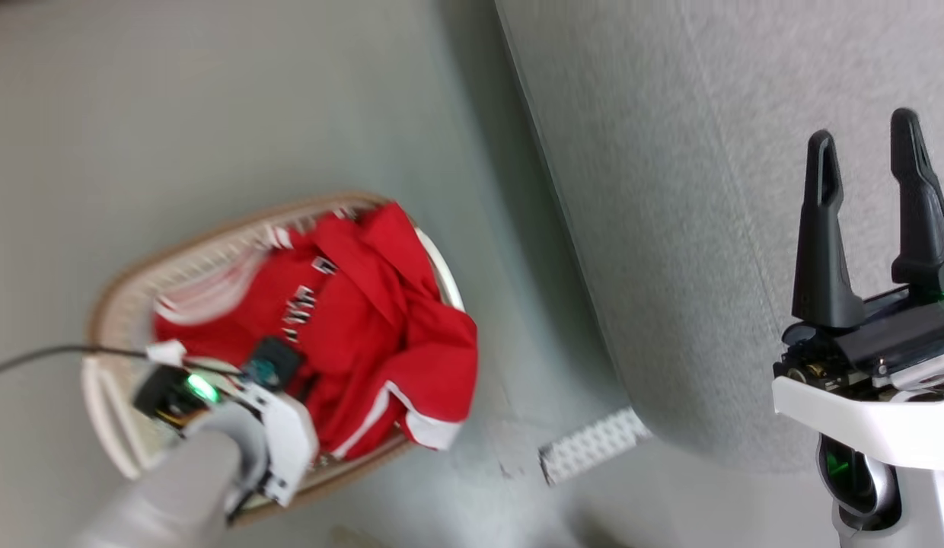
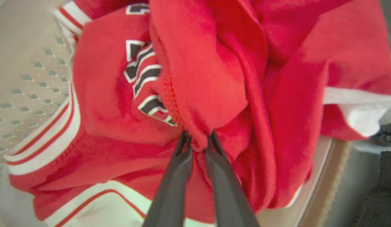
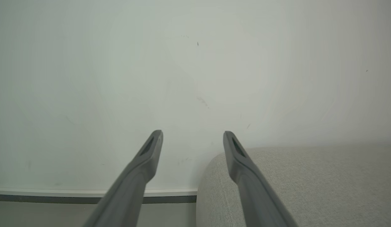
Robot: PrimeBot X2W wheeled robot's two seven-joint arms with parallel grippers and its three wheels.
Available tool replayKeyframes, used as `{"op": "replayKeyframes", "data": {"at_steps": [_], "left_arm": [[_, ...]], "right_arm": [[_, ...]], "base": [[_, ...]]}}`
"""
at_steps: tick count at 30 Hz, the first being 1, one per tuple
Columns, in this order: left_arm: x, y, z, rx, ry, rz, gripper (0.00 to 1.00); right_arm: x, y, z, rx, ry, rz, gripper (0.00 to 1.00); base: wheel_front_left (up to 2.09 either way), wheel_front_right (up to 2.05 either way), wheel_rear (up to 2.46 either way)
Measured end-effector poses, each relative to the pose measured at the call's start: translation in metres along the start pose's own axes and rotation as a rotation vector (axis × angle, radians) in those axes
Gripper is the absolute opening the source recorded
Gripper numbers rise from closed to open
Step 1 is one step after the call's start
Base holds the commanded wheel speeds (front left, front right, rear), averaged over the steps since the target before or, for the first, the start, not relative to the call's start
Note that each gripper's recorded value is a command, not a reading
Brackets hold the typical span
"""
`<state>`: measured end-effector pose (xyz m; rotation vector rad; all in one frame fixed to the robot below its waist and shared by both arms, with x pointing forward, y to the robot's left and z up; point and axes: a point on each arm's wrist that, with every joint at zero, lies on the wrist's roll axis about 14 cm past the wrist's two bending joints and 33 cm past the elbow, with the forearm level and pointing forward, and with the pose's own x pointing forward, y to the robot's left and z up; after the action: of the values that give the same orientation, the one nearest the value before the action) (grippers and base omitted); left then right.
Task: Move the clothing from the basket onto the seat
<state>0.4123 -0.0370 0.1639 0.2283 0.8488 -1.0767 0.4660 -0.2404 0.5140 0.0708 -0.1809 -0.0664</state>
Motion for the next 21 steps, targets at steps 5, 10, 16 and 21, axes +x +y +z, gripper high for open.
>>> {"op": "replayKeyframes", "data": {"at_steps": [5, 10, 16, 21], "left_arm": [[-0.032, -0.016, 0.029, -0.021, -0.083, 0.033, 0.0], [-0.067, -0.027, 0.068, -0.047, -0.199, 0.08, 0.0], [-0.112, -0.04, 0.118, -0.082, -0.362, 0.137, 0.0], [-0.155, -0.054, 0.155, -0.093, -0.517, 0.181, 0.0]], "right_arm": [[-0.008, 0.005, 0.025, -0.007, -0.048, 0.011, 1.0], [-0.019, 0.012, 0.044, 0.002, -0.079, 0.024, 1.0], [-0.035, 0.024, 0.061, 0.034, -0.107, 0.044, 1.0], [-0.051, 0.035, 0.074, 0.063, -0.131, 0.072, 1.0]], "base": [[0.0, 0.0, 0.0], [0.0, 0.0, 0.0], [0.0, 0.0, 0.0], [0.0, 0.0, 0.0]]}}
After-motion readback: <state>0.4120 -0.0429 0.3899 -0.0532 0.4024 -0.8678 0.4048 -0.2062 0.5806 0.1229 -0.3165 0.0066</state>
